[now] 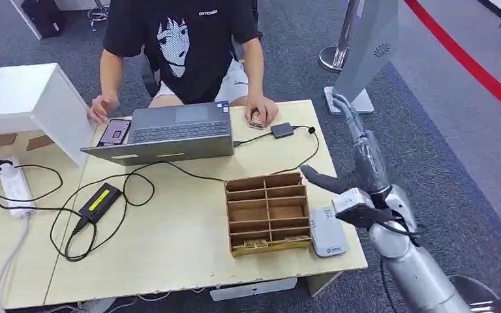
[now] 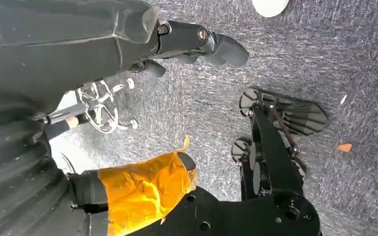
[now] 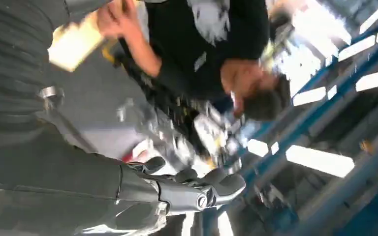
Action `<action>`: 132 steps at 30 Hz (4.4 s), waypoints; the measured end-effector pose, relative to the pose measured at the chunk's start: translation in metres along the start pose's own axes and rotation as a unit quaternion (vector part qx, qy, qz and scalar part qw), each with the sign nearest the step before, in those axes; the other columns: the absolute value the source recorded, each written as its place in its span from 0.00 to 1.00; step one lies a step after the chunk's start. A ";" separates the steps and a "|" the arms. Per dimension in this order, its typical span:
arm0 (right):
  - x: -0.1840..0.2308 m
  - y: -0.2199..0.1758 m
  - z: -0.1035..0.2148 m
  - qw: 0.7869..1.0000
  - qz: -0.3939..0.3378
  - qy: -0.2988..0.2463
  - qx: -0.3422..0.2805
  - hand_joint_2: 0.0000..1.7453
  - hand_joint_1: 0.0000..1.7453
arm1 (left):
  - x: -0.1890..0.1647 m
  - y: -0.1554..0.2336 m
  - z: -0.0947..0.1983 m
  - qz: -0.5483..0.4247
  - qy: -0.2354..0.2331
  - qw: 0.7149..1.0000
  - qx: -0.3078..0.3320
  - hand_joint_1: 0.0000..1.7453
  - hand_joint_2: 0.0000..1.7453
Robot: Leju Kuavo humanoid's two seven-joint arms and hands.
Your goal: Pass the card to the sensor for recognition and then transmit it.
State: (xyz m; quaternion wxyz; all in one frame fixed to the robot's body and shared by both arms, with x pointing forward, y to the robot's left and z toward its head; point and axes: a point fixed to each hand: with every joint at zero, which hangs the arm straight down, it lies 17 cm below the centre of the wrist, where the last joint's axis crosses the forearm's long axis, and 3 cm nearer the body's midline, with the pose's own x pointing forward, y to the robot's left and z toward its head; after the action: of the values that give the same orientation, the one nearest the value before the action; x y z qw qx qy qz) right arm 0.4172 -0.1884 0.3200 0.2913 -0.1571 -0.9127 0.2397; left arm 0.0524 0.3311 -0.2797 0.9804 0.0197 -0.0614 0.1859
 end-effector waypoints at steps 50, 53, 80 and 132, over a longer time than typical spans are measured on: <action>-0.013 0.144 0.203 0.933 0.276 0.047 0.227 1.00 0.00 | 0.007 0.003 -0.001 -0.003 0.001 1.000 0.011 0.00 1.00; -0.018 0.145 0.205 0.931 0.277 0.054 0.231 1.00 0.00 | 0.007 0.003 -0.001 -0.005 0.002 1.000 0.012 0.00 1.00; -0.039 0.153 0.218 0.924 0.278 0.076 0.252 1.00 0.00 | 0.006 0.003 -0.001 -0.010 0.003 1.000 0.012 0.00 1.00; -0.057 0.163 0.191 0.926 0.284 0.076 0.238 1.00 0.94 | 0.003 0.002 -0.001 -0.040 0.004 0.999 0.010 0.00 1.00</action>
State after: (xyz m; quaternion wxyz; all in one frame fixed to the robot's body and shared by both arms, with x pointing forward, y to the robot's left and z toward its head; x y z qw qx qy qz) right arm 0.3697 -0.1426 0.0712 0.3082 -0.3535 -0.7210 0.5102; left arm 0.0549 0.3344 -0.2799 0.9870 0.0312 -0.0552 0.1477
